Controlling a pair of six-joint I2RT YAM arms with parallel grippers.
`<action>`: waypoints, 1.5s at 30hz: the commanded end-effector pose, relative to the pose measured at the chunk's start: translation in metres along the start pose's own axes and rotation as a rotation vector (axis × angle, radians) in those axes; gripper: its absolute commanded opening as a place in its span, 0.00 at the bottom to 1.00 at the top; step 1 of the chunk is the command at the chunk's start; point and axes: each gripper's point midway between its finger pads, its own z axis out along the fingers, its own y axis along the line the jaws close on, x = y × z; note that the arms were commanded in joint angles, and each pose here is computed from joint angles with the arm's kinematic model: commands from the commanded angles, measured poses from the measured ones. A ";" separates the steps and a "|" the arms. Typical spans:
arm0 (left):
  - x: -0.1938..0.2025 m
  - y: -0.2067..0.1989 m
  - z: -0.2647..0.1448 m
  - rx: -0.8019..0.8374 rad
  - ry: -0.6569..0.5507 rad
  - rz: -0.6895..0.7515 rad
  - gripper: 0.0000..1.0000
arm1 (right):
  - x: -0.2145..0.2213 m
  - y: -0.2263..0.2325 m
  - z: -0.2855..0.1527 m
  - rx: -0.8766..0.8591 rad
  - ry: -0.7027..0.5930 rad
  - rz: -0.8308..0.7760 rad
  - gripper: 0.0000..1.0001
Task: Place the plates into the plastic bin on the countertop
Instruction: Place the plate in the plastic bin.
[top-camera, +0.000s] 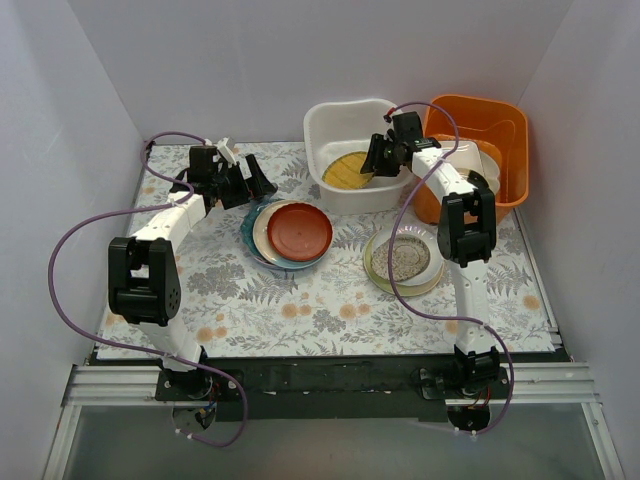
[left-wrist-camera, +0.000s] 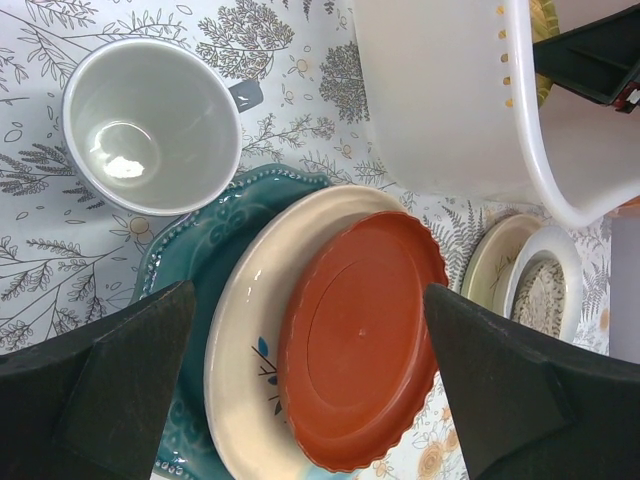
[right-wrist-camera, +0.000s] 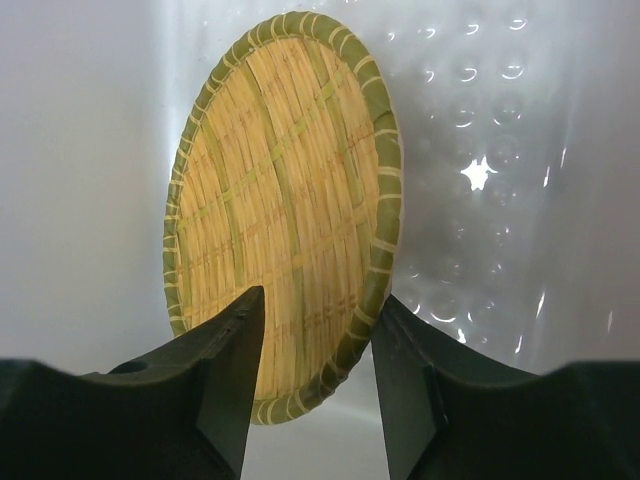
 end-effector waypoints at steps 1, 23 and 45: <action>-0.014 -0.018 -0.018 0.043 -0.051 0.034 0.98 | -0.041 0.024 -0.033 -0.037 -0.110 -0.044 0.54; -0.006 -0.027 -0.019 0.111 -0.013 0.058 0.98 | -0.102 0.082 -0.117 -0.134 -0.318 -0.106 0.80; 0.016 -0.037 -0.040 0.153 0.013 0.036 0.98 | -0.051 0.112 -0.177 -0.246 -0.299 -0.144 0.80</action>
